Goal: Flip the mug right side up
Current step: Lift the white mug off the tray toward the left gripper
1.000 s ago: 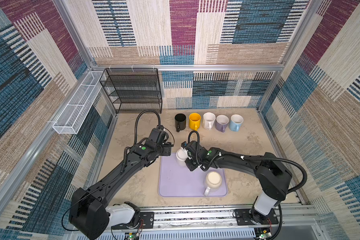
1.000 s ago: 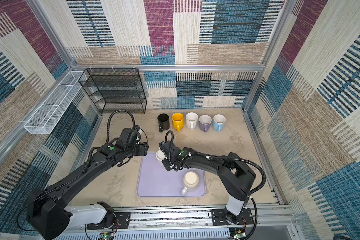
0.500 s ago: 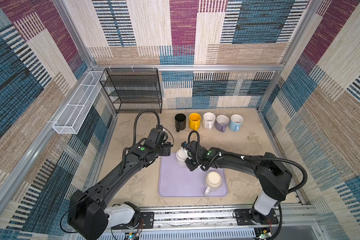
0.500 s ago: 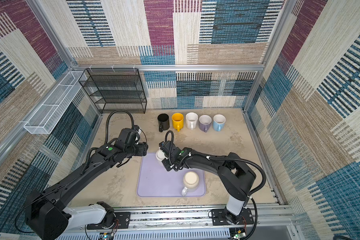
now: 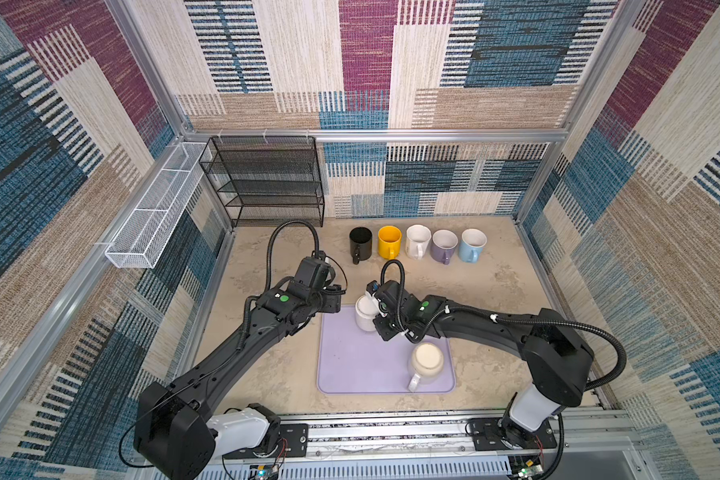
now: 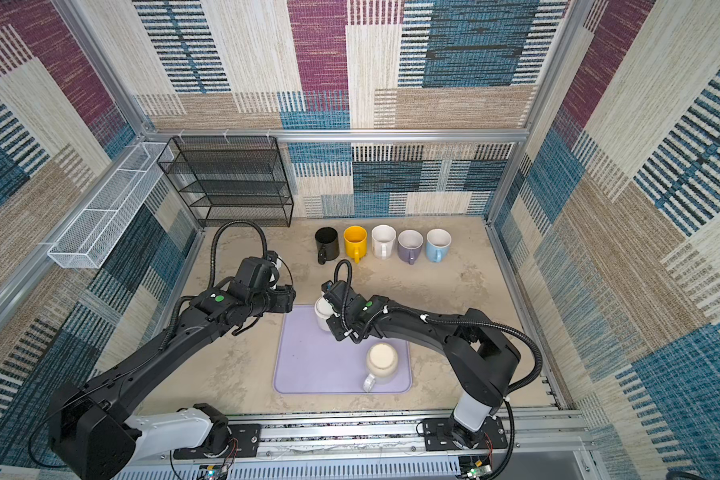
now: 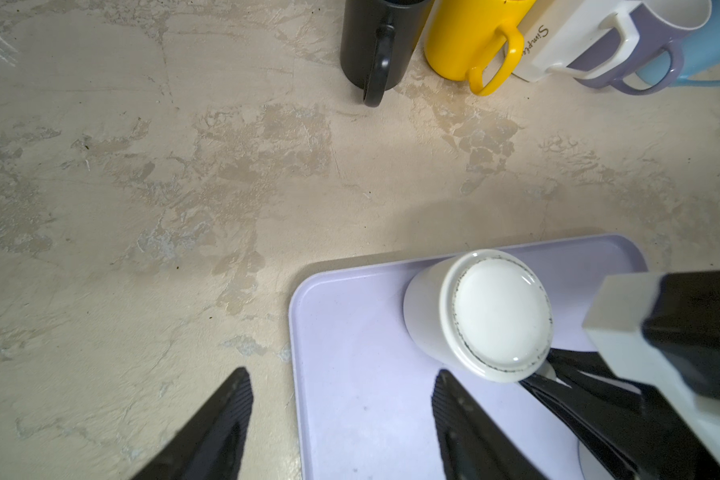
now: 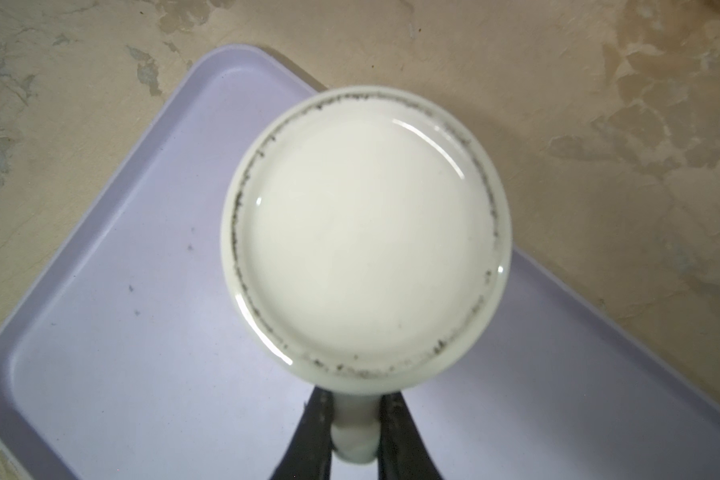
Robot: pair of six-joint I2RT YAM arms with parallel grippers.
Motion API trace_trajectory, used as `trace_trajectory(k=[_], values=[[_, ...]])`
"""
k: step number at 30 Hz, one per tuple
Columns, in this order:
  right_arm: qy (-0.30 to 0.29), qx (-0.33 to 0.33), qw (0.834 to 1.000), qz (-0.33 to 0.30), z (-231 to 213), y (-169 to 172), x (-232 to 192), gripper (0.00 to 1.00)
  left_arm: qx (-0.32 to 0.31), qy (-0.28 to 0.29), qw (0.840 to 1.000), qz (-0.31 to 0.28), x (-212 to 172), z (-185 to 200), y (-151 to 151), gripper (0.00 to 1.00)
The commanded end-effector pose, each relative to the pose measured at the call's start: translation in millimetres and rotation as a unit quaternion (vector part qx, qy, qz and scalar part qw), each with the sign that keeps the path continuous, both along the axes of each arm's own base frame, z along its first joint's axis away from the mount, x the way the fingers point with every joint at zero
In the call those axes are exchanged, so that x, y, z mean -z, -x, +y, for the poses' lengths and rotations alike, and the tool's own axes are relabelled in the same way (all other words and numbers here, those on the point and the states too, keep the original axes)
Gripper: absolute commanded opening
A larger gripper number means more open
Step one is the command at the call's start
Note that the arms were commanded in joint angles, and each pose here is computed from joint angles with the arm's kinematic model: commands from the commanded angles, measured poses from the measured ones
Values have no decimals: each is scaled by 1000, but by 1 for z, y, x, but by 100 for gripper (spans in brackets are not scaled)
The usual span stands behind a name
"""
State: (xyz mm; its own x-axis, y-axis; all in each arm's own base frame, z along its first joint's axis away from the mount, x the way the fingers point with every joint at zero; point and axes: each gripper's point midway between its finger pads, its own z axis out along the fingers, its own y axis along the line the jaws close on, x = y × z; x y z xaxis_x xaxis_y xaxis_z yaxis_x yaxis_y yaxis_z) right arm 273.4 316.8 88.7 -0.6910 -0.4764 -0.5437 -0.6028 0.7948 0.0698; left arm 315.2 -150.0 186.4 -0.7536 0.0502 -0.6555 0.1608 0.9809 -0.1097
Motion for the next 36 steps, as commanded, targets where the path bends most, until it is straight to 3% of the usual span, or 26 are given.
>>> trace_trajectory(k=[1,19,36], values=[[-34,18,998,-40,7,-13,-20,0,1,-1,1000,-1,-1,1,2,70],[-152,27,982,-112,1,-23,-96,0,24,31,999,-8,-8,-9,7,68],[-325,-8,941,-97,-10,-41,-146,0,49,57,997,-11,-12,-21,10,66]])
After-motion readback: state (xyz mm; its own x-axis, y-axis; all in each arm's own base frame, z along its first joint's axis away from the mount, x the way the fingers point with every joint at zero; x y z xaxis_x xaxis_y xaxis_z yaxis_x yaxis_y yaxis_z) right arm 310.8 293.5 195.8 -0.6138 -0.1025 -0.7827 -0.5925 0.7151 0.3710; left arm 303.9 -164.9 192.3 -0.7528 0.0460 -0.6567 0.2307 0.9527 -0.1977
